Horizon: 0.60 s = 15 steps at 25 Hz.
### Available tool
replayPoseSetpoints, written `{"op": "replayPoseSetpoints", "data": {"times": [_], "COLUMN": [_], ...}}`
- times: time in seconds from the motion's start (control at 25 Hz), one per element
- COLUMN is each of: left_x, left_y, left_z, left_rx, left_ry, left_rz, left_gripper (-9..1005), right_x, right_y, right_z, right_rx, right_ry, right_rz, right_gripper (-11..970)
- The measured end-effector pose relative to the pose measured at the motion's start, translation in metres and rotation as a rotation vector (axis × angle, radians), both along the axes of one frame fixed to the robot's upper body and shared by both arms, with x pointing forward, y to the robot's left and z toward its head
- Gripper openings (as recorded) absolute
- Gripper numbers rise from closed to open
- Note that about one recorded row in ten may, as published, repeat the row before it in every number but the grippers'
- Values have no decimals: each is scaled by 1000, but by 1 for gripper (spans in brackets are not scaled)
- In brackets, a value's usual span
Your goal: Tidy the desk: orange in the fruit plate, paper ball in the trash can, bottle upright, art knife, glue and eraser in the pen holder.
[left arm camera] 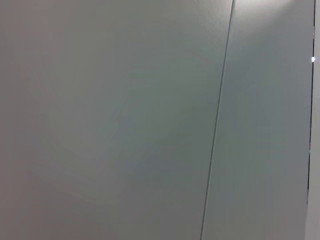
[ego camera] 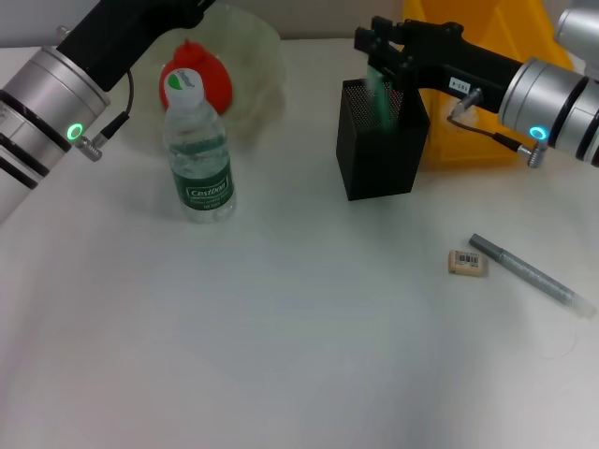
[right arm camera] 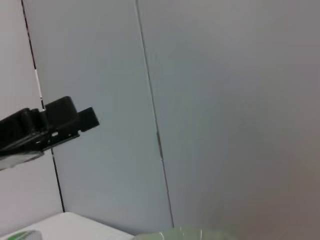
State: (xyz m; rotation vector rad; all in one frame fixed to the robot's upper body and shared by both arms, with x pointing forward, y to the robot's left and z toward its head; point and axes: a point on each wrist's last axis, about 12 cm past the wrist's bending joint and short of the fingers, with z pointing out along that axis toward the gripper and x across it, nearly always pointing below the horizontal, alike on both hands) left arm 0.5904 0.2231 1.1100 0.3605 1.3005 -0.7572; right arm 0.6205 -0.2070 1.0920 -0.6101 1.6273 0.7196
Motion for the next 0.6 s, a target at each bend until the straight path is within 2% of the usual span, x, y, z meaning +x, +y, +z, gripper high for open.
{"op": "replayPoseSetpoints", "data": {"times": [0.12,0.36,0.4,0.52,0.6], "left_x": [1,1,1,1,2], "left_y": [-1,0,0,0,0], "left_z": [0,0,0,0,-1], "left_rx": [4,3,3,4,8], "left_ry": [2,2,2,3,9], "left_rz": [0,3,3,5,9], "left_gripper": [809,808,808,808,808], "right_x": [0,-3,-7,-11,-22], "right_y": [-1,-15,-27,-37,-52], "right_z": [1,9,17,27,50], "right_rx": [6,91,124,126,51], "right_ry": [-3,-13,15,63,150], "right_rz": [-3,-36,-21,4,37], "right_gripper": [221,450,472,538,560]}}
